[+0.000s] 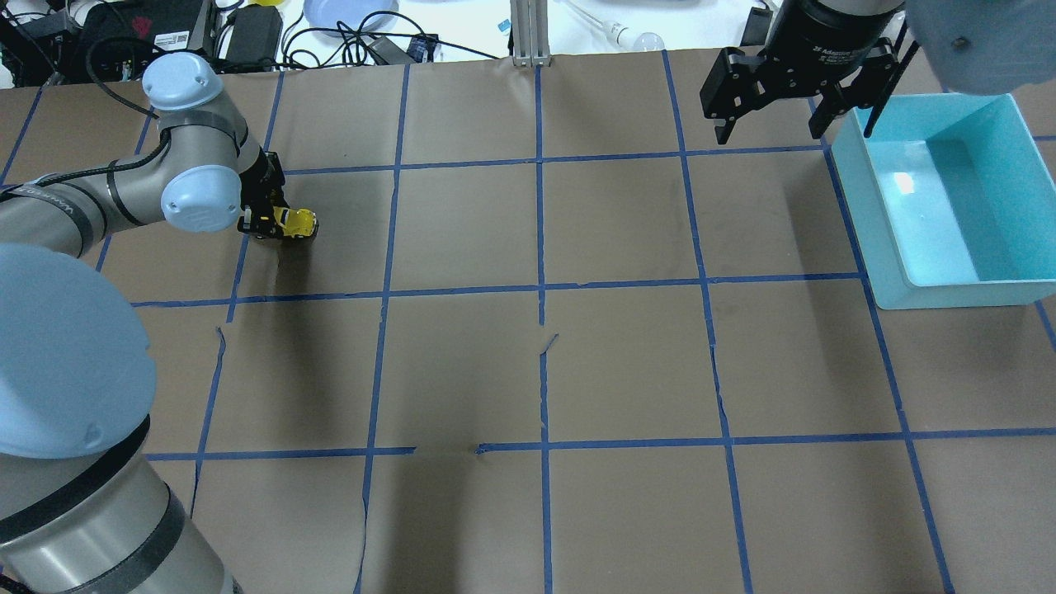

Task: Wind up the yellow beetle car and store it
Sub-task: 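Pull the held car back again toward the left arm, then open the left gripper and release the car to roll toward the tray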

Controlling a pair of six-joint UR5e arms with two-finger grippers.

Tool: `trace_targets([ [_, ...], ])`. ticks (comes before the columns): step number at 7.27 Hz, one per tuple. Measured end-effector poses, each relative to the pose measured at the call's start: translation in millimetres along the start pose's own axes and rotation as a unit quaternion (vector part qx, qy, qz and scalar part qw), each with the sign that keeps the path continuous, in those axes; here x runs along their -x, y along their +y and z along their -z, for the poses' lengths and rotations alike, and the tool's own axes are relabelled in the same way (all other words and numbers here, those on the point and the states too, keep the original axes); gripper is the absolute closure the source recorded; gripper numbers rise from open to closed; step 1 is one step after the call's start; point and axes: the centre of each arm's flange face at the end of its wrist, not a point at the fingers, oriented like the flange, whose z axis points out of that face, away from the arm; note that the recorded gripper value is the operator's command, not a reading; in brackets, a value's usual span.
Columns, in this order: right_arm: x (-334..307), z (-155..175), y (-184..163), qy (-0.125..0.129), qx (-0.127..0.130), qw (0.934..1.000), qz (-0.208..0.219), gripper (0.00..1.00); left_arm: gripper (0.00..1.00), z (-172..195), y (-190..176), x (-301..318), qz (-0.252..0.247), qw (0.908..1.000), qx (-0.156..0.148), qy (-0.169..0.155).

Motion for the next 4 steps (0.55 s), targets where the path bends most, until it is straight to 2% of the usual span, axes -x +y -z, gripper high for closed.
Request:
trace_targets([
  [2,0.0,0.0,0.0,0.0,0.0,1.0,0.0,0.0,0.23,-2.2,-10.6,-0.7,0.013,0.9999,-0.001,0.001],
  [4,0.0,0.1,0.0,0.0,0.0,1.0,0.0,0.0,0.23,5.0,-11.0,-1.2,0.016,0.9998,-0.001,0.007],
])
